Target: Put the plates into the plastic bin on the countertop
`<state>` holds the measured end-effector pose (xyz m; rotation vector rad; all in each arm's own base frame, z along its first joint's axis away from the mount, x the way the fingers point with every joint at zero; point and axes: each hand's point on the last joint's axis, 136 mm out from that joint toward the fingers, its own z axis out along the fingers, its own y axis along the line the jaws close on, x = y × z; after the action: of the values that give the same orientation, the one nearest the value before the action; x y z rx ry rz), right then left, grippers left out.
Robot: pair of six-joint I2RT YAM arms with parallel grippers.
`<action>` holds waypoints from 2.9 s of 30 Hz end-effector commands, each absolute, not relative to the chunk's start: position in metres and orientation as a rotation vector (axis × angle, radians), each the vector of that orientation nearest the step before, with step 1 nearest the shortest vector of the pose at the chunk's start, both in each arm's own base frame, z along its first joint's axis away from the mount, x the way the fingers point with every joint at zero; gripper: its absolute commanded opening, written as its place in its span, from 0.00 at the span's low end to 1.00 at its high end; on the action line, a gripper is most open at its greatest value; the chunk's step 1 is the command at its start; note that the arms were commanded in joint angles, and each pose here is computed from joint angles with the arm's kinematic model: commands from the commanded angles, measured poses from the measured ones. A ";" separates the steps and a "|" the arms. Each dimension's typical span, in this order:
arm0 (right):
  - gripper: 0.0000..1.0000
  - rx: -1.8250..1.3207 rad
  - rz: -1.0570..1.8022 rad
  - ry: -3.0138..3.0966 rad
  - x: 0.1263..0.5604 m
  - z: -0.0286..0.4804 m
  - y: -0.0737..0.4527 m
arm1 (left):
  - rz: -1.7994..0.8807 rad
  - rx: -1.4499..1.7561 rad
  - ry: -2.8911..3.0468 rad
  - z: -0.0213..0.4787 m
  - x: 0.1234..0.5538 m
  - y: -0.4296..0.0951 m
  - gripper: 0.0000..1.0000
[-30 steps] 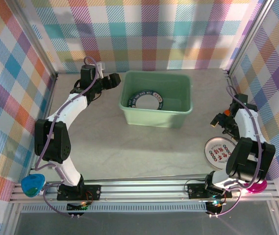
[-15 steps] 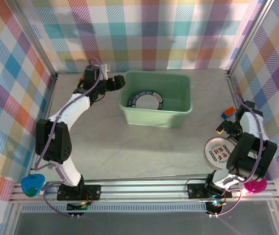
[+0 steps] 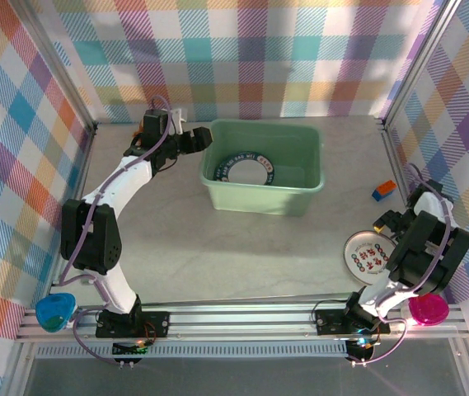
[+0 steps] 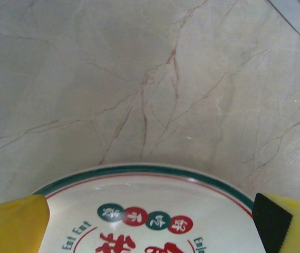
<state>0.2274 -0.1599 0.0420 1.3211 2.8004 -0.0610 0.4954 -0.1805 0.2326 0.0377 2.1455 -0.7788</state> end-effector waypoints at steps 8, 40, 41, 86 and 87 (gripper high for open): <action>0.99 1.320 0.066 2.803 0.234 0.029 -0.160 | -0.786 0.112 2.151 0.231 0.497 -0.191 0.80; 1.00 1.244 0.274 2.693 0.239 0.046 -0.121 | -0.799 0.112 2.156 0.224 0.492 -0.192 0.80; 1.00 1.235 0.255 2.710 0.236 0.046 -0.122 | -0.799 0.115 2.157 0.223 0.492 -0.193 0.80; 0.99 0.476 0.175 3.025 0.226 0.026 -0.121 | -0.816 0.222 2.097 0.217 0.503 -0.191 0.81; 1.00 0.469 0.171 3.025 0.226 0.025 -0.120 | -0.817 0.220 2.100 0.217 0.503 -0.190 0.81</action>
<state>0.2295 -0.1246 0.0302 0.5283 2.9947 0.1846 0.4999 -0.1916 0.2168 0.1934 2.1204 -0.8048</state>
